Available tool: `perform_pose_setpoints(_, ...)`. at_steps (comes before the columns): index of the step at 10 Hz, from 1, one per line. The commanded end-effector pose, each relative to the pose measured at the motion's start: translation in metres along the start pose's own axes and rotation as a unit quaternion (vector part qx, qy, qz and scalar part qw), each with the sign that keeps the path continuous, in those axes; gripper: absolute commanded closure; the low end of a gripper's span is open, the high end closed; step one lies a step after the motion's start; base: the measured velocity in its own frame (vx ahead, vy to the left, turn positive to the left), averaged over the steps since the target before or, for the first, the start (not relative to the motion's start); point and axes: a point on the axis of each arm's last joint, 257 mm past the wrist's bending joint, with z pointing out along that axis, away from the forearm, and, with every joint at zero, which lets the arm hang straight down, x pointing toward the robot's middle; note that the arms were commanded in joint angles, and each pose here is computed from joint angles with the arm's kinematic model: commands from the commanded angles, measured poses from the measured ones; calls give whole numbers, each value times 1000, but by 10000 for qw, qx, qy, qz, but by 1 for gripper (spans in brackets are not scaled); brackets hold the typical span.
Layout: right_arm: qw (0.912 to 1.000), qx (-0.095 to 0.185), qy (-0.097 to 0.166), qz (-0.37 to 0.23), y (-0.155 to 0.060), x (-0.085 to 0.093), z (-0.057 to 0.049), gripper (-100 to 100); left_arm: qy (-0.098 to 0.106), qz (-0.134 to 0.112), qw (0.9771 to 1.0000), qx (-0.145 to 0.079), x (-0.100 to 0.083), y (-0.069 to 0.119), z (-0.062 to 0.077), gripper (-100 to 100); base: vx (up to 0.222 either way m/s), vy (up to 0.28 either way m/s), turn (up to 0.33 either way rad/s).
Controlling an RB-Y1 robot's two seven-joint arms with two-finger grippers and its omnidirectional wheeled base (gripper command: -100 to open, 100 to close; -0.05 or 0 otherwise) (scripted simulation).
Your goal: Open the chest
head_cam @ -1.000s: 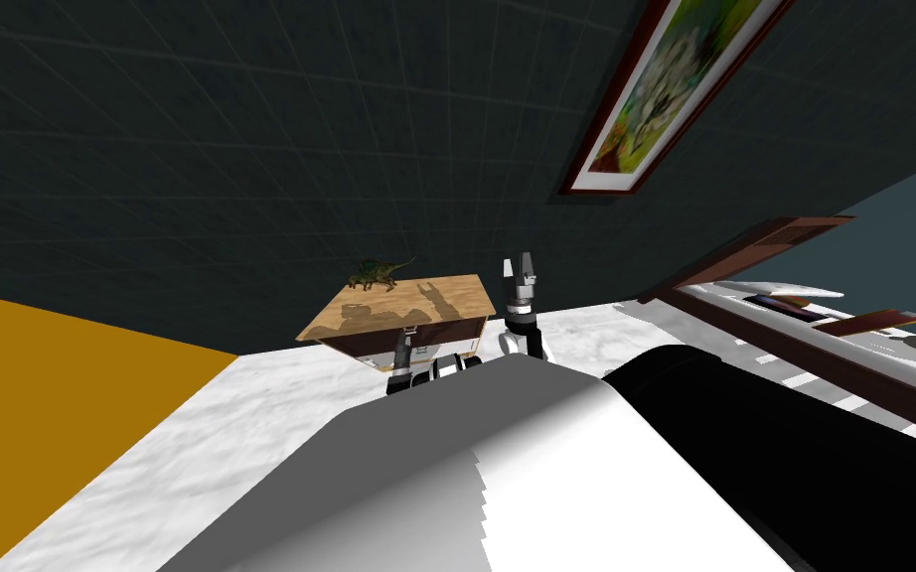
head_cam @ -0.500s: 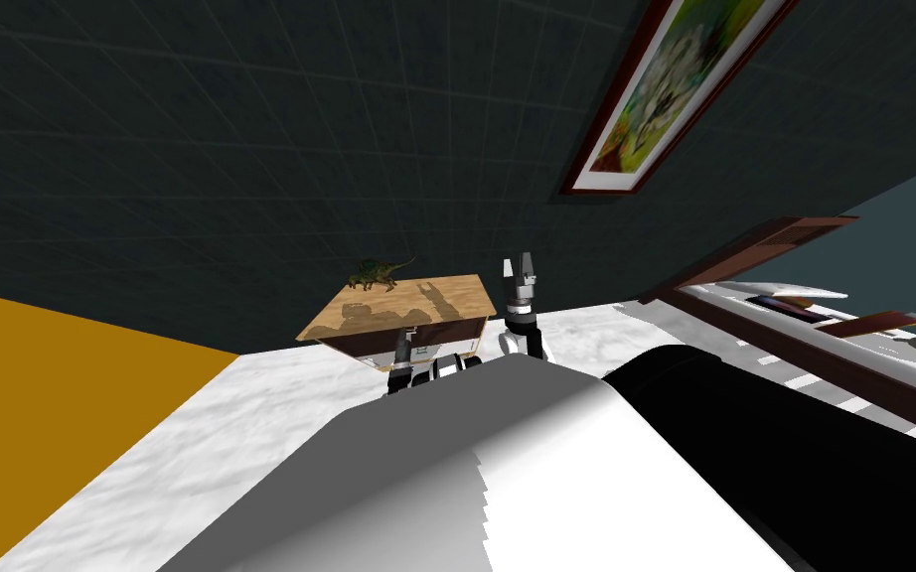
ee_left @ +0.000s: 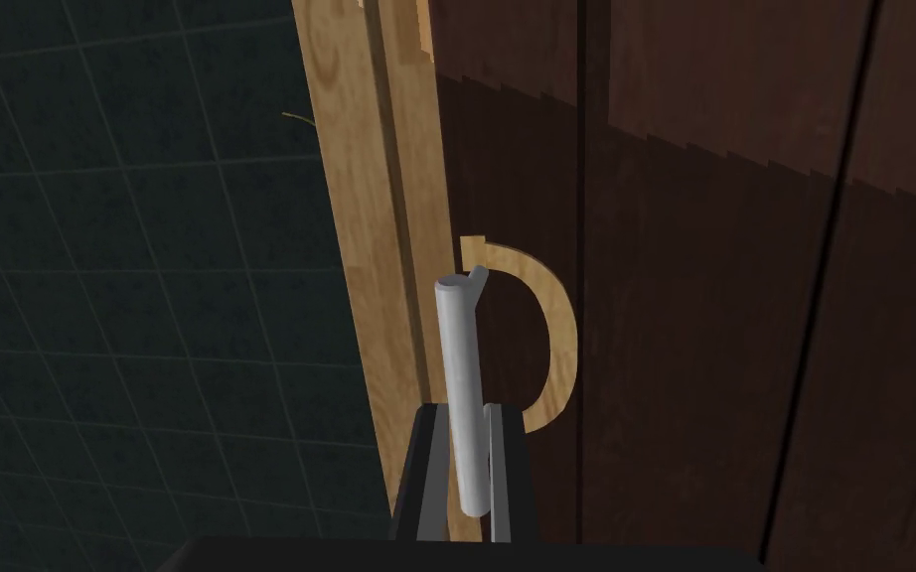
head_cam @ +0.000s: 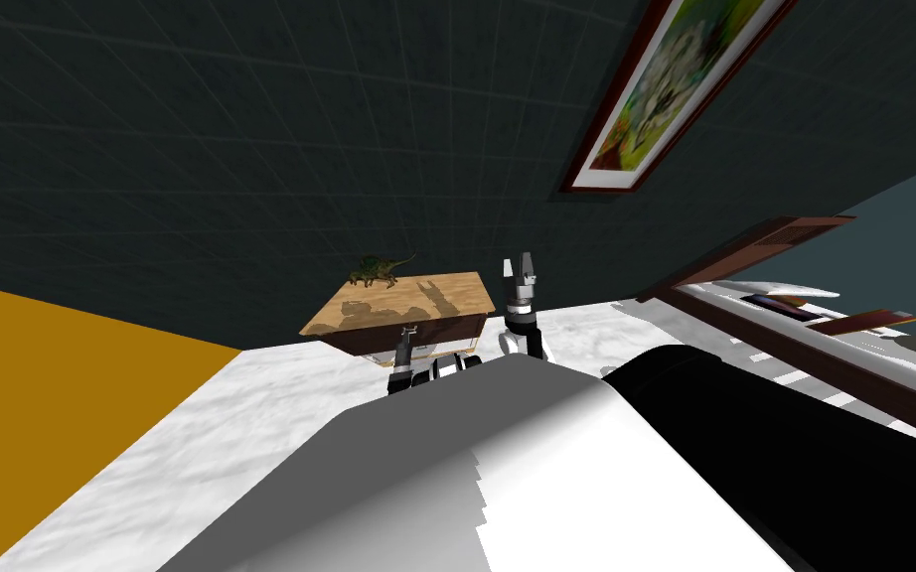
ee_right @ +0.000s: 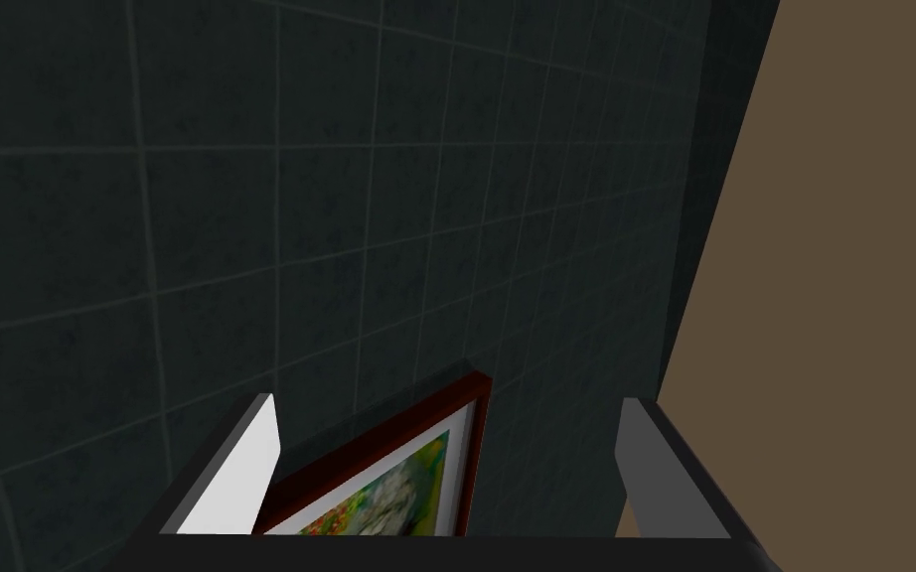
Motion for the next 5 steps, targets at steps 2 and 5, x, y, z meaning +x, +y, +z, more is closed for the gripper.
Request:
perform_pose_setpoints(2,10000,0,0,0,0,0,0,0,48,3,10000,65,2,-9,16,100,-215,6,34)
perform_pose_setpoints(5,10000,0,0,0,0,0,0,0,65,-1,10000,-24,3,-4,7,100,-146,27,18)
